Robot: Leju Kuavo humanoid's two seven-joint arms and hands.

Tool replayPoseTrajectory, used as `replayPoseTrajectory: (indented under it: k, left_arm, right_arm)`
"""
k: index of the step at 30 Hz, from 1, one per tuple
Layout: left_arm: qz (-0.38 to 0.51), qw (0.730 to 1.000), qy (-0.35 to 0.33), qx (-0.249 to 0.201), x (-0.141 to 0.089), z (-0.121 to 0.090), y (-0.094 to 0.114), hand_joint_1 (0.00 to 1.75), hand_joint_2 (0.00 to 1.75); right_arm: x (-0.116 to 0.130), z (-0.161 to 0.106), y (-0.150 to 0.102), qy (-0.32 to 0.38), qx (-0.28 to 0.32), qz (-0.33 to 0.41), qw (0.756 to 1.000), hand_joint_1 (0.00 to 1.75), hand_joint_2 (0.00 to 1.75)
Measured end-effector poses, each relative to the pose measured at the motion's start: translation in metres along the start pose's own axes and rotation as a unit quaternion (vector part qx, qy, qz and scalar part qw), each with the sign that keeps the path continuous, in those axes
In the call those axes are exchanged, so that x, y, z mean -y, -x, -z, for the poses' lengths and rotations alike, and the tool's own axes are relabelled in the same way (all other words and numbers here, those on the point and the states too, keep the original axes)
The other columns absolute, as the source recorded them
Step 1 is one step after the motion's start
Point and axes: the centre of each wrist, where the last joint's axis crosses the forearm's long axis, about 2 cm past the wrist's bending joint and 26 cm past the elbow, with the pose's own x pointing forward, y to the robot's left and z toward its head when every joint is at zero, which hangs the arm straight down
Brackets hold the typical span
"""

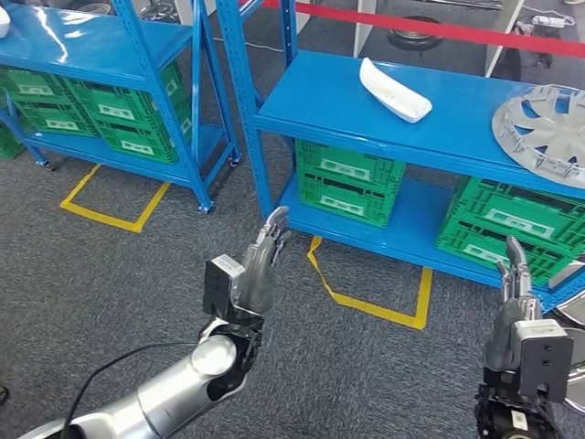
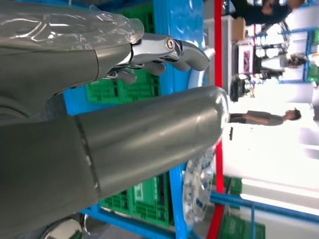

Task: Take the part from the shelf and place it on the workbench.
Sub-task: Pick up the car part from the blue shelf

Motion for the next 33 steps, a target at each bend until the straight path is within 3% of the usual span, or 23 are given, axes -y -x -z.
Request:
replayPoseTrajectory:
  k: [33]
  left_arm:
    - [-0.001, 1.000, -0.001, 0.002, -0.0003, -0.0005, 0.0017, 0.00, 0.00]
  right_arm:
    - [-0.0015, 0.0034, -0.0015, -0.004, -0.002, 0.000, 1.000, 0.00, 0.00]
